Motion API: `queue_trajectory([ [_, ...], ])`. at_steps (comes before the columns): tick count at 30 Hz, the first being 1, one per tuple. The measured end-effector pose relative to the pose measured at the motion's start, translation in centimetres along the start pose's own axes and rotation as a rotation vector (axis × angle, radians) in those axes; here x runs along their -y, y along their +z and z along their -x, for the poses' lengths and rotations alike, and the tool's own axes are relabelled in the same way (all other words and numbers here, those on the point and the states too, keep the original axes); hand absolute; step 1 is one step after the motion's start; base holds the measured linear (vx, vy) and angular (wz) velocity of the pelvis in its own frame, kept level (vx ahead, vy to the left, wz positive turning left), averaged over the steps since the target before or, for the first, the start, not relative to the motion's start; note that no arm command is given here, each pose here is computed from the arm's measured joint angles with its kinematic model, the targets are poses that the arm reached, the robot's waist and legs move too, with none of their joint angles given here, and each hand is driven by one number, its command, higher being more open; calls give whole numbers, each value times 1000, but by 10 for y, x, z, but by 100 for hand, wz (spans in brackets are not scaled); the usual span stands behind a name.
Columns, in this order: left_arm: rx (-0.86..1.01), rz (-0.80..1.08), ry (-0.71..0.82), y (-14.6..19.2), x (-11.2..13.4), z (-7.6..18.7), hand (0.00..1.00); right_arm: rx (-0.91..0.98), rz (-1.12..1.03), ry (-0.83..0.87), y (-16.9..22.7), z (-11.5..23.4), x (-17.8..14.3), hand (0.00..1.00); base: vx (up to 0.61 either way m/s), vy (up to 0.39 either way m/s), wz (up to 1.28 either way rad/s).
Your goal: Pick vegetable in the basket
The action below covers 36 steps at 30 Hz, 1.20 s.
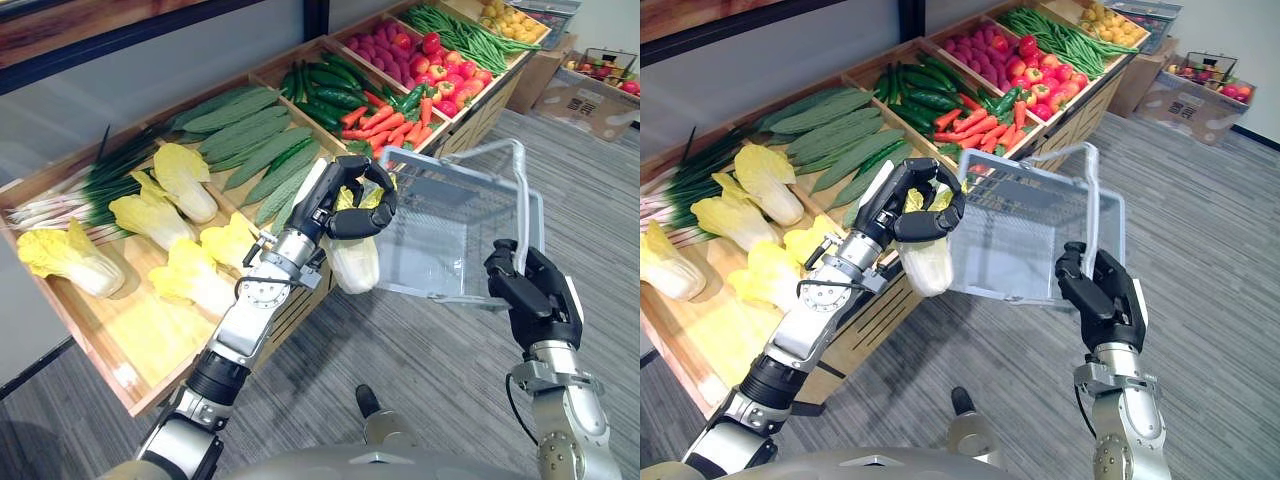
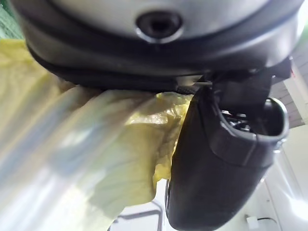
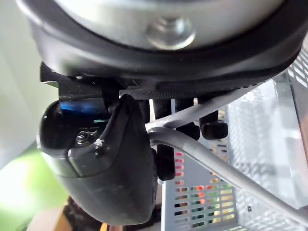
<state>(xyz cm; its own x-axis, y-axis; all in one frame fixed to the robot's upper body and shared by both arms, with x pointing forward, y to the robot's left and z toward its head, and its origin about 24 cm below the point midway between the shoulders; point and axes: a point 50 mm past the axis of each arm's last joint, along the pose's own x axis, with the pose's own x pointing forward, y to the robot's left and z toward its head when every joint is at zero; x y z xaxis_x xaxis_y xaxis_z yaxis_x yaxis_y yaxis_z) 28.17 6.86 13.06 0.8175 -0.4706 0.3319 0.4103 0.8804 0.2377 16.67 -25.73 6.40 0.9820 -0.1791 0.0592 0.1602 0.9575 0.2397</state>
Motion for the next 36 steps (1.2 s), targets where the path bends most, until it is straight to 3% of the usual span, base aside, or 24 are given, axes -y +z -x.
queue_trajectory([
  [10,-53,-16,6,-12,-1,-10,0,-30,1,163,10,5,-10,0,-2,-3,0],
  [17,22,-67,7,8,-6,-34,0,-54,-84,179,4,9,-15,0,-18,-8,12],
  [24,119,-51,-50,32,14,-53,0,-126,-234,382,-16,17,-52,0,-23,1,9],
  [36,168,-26,-74,45,19,-59,0,-153,-269,413,-22,20,-61,0,2,2,-7],
])
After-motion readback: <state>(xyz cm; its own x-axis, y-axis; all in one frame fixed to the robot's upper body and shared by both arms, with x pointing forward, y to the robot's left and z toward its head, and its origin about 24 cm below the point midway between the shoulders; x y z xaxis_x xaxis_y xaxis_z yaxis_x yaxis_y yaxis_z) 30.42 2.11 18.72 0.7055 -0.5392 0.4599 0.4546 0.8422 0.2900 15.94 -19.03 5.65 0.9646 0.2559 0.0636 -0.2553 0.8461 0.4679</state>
